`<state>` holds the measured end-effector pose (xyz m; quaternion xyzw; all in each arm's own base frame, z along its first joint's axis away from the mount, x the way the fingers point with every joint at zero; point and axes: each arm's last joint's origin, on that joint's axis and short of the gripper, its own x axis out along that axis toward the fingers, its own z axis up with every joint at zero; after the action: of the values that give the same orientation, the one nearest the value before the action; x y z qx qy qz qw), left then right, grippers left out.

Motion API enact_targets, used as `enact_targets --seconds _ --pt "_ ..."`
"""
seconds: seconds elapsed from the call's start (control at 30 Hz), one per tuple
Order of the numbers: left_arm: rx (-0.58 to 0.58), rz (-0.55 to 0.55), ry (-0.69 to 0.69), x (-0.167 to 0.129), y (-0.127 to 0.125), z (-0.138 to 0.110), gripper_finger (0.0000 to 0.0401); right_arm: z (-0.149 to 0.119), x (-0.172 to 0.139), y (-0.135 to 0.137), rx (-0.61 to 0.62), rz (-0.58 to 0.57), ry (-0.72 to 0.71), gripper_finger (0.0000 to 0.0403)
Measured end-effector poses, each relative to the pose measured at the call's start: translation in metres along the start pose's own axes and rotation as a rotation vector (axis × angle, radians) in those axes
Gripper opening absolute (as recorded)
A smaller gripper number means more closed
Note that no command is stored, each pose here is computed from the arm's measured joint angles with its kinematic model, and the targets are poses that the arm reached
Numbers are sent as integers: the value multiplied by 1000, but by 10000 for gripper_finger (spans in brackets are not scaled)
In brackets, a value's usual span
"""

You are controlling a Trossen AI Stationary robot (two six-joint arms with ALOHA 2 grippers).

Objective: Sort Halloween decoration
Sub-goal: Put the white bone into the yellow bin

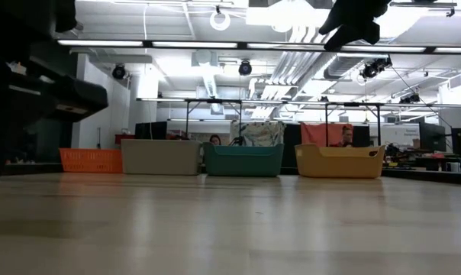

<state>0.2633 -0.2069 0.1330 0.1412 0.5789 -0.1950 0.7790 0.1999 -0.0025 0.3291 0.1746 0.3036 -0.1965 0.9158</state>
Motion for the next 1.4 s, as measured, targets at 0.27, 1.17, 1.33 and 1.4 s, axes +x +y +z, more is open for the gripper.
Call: enact_targets --seconds 0.27,1.17,1.33,1.4 --pt "-31 -2 12 2 0 -1 85 0 0 0 2 -1 0 204" --pt "-430 160 -484 -158 101 -12 1 5 0 2 -51 13 -54 204" --pt "-471 351 -679 -211 132 -36 0 16 0 8 -74 63 -168 204" --pt "-459 407 -753 -228 144 -45 0 23 -1 11 -81 89 -233 204"
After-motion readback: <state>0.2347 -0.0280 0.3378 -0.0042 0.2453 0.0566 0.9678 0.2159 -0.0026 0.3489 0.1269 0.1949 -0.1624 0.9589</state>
